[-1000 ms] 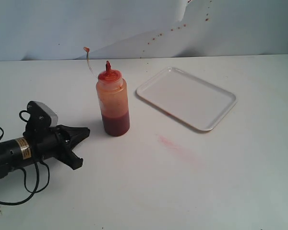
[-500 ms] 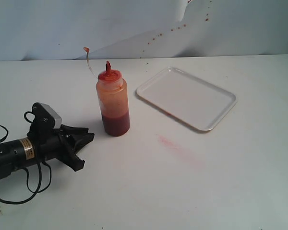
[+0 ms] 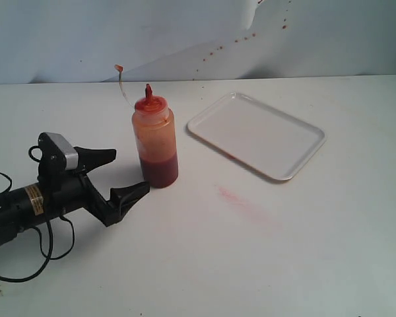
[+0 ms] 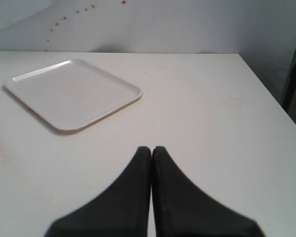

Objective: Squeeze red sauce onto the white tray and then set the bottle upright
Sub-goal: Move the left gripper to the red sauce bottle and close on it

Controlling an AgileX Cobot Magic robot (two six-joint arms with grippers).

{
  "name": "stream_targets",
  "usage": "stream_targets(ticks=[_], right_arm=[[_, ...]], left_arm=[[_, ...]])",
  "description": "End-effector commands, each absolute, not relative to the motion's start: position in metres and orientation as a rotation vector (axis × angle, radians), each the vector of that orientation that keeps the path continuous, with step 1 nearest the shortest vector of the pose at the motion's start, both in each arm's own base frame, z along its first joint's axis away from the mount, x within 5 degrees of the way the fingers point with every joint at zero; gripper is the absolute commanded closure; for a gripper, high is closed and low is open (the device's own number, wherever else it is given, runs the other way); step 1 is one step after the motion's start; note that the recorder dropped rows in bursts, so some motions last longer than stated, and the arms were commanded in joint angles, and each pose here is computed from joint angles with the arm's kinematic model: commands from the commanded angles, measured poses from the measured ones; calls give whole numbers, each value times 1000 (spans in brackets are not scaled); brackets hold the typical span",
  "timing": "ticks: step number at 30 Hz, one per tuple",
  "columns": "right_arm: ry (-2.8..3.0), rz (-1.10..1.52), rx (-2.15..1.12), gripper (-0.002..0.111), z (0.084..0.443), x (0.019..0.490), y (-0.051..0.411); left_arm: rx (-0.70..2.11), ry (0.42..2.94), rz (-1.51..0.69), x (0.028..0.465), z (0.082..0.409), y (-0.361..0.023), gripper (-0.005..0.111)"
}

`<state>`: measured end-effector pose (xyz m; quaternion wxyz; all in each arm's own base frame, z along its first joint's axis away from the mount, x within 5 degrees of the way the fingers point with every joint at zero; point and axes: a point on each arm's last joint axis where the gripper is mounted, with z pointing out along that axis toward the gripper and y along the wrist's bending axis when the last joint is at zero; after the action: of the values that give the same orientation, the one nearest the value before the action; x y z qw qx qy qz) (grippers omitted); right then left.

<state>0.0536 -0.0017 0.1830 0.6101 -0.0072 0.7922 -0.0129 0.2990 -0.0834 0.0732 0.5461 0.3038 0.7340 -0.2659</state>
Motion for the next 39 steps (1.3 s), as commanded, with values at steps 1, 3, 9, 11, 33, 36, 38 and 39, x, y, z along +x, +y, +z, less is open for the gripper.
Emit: stream_targets(ticks=[1,3,9,11,33,36,38,39], right_arm=[[1824,-25,-12,108,182,54,-2],[1824,-25,-12,108,182,54,-2],[1824,-25,-12,108,182,54,-2],[1824,-25,-12,108,182,54,-2],[1824,-25,-12,108,182,54,-2],[1824,-25,-12,108,182,54,-2],[1824,-25,-12,108,182,54,-2],[1824,-25,-12,108,182,54,-2]], left_arm=[[693,1735,-634,301,75,-83,3],[703,1727,-629,304,76,-84,3],[716,1724,-615,321,66,-85,3],[716,1736,-621,326,56,-85,3],[860,1605,-831,383,15,-128,3],[875,1584,-837,384,17,-139,3],[881,1598,-825,385,16,-139,3],[881,1606,-819,385,15,-139,3]])
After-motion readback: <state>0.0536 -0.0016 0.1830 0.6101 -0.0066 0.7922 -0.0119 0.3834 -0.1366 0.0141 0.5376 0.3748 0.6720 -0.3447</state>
